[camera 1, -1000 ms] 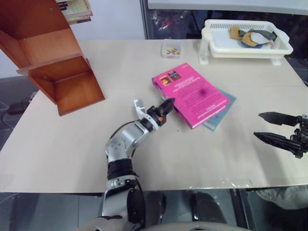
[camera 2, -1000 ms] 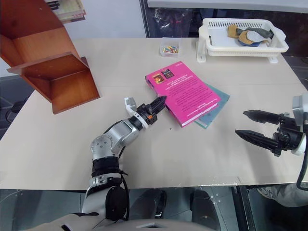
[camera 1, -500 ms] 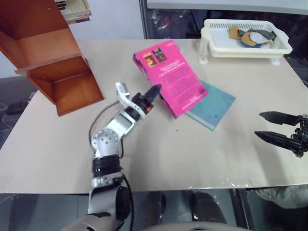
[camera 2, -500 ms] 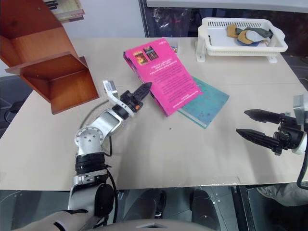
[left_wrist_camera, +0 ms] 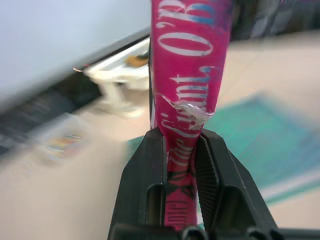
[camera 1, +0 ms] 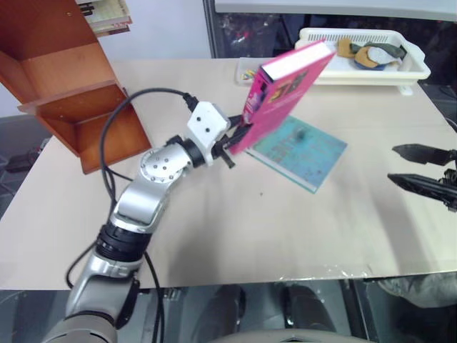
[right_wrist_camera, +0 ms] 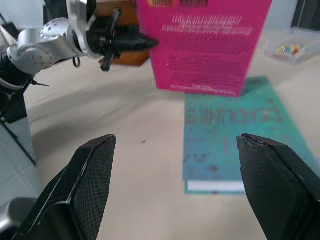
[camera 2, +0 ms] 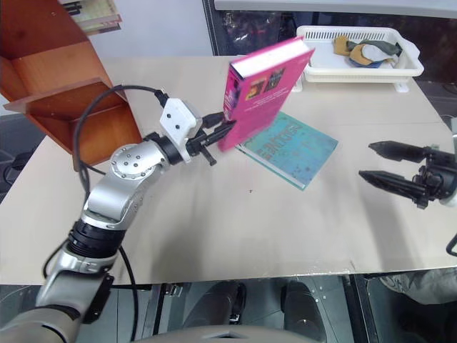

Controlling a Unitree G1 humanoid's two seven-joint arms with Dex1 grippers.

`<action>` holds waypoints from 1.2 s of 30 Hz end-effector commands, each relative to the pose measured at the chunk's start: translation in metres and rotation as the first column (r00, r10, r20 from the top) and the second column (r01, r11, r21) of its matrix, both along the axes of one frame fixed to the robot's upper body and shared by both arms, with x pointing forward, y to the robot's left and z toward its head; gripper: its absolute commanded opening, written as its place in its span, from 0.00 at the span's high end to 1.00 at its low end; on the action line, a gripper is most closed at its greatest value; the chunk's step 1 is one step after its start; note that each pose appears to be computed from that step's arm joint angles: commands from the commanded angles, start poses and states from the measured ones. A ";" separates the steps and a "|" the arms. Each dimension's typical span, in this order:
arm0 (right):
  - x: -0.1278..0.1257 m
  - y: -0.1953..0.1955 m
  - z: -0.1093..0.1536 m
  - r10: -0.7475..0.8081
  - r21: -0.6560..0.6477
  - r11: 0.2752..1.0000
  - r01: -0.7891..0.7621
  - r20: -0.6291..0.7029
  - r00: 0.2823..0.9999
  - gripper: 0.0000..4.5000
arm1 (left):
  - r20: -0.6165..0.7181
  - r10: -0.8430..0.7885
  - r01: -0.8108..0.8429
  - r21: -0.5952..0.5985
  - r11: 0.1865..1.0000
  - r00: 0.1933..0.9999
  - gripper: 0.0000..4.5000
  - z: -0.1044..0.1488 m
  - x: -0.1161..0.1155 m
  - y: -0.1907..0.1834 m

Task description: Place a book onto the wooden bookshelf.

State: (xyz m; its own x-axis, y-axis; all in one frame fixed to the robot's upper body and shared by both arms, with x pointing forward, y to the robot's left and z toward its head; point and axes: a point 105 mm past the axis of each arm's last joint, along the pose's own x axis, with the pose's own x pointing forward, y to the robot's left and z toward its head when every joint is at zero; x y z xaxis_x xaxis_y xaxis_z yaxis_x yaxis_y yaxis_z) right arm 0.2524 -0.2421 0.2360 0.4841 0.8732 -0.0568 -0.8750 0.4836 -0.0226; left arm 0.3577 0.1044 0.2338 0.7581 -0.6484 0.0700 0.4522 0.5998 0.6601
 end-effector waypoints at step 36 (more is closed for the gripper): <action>0.098 0.019 0.009 0.231 0.061 0.970 -0.235 0.056 0.971 0.13 | 0.440 0.216 -0.490 0.764 0.421 0.871 0.91 0.135 -0.071 0.135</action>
